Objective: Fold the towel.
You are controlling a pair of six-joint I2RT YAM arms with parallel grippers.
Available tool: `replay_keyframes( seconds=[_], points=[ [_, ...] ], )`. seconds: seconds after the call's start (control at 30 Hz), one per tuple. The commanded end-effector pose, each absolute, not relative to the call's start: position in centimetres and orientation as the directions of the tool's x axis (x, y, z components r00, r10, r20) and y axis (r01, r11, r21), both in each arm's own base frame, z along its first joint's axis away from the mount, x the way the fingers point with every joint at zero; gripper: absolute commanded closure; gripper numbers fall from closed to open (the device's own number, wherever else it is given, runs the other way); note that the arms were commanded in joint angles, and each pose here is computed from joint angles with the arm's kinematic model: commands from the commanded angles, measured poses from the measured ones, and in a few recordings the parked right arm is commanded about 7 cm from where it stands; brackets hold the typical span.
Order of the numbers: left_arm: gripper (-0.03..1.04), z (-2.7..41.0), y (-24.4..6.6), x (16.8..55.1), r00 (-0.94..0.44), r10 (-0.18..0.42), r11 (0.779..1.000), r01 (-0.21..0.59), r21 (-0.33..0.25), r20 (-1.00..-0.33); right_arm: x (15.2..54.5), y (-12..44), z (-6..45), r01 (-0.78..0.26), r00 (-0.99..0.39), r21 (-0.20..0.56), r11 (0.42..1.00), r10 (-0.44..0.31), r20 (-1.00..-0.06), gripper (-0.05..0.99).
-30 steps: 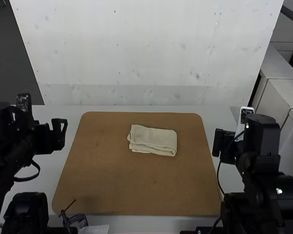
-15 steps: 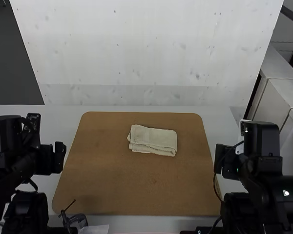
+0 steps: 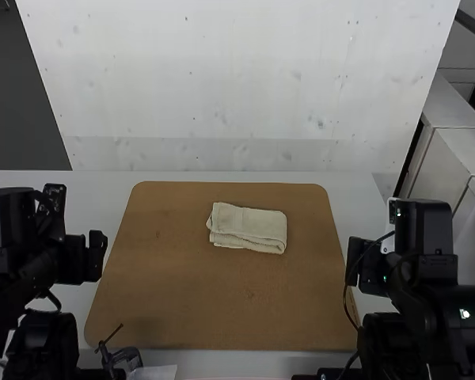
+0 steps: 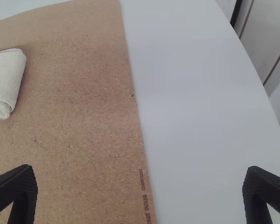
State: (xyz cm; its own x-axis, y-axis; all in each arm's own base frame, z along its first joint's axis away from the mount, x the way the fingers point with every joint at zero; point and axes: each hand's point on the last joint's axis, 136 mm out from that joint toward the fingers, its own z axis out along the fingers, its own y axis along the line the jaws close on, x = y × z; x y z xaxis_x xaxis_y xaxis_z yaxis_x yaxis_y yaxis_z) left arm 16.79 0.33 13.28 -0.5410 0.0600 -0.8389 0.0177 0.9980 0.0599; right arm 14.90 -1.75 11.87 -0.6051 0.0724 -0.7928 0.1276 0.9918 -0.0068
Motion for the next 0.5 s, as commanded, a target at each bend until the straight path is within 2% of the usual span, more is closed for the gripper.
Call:
replay_keyframes(
  seconds=[0.0, 0.47],
  points=[
    [0.03, 15.12, 0.13, 16.75, -0.492, 0.077, 0.997, 0.032, 0.07, -0.867, 14.95, -1.76, 13.28, 0.138, -0.567, 0.015, 0.99, 0.091, -0.819, -0.02],
    [0.03, 15.12, 0.13, 16.75, -0.492, 0.077, 0.997, 0.032, 0.07, -0.867, 14.96, -1.69, 13.26, 0.133, -0.569, 0.015, 0.991, 0.089, -0.818, -0.02]
  ],
)
